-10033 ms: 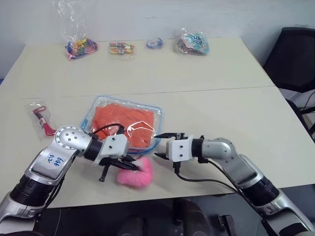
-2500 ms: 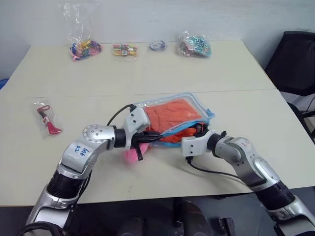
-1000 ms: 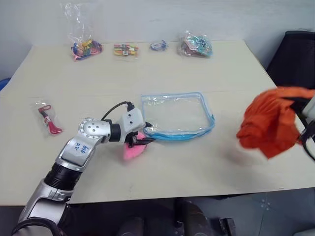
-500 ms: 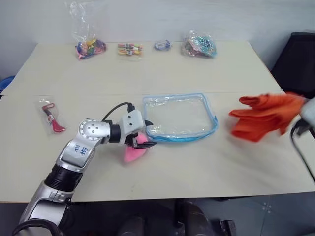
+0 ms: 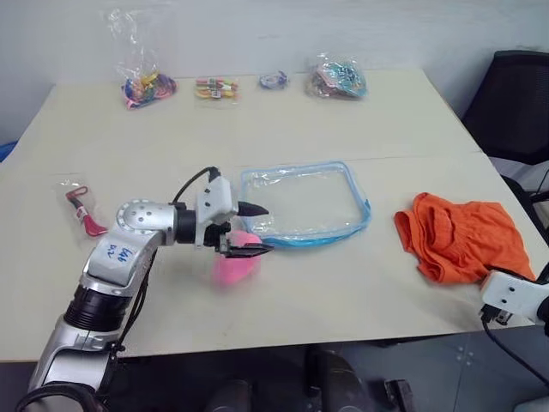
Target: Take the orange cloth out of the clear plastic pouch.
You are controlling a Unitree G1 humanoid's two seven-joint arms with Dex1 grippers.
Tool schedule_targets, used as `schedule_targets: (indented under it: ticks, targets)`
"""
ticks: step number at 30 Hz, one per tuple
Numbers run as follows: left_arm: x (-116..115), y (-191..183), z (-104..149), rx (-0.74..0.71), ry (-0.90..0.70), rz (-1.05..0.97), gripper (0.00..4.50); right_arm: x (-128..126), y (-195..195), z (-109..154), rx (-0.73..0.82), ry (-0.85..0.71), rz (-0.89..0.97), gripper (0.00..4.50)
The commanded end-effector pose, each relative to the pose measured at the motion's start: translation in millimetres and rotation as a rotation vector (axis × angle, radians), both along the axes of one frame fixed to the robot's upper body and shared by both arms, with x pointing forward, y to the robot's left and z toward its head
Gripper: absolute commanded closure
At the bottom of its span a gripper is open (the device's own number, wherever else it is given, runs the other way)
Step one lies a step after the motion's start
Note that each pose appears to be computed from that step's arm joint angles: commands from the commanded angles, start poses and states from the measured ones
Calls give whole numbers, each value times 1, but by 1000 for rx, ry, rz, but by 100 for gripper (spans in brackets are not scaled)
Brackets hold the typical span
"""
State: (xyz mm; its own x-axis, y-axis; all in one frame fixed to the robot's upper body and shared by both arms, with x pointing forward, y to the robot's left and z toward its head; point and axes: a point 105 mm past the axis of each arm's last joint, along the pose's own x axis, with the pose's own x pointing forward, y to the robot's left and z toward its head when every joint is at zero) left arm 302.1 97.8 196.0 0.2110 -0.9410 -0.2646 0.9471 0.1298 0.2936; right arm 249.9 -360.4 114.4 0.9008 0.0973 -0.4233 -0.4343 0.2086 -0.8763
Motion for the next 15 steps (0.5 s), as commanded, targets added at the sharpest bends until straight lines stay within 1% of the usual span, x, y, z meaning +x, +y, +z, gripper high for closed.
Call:
schedule_targets:
  ticks: [1, 4, 6, 7, 10, 13, 15]
  targets:
    - [-3, 6, 20, -2, -43, -46, 65, -3, 4, 23, 27, -17, 26, 318]
    - [-3, 10, 23, 21, -53, -63, 65, -13, 9, 26, 47, 22, 36, 216]
    - [-3, 14, 23, 37, -50, -74, 65, -23, 9, 35, 87, 17, 2, 144]
    - [-2, 17, 23, 47, -51, -76, 65, -28, 7, 40, 143, 11, -37, 107]
    - [0, 28, 25, 72, -45, -78, 65, -48, 3, 55, 424, 15, -187, 3]
    - [4, 43, 31, 77, -49, -71, 65, -79, -12, 68, 740, 49, -366, 3]
    - [6, 53, 35, 80, -45, -65, 65, -105, -22, 72, 900, 78, -456, 3]
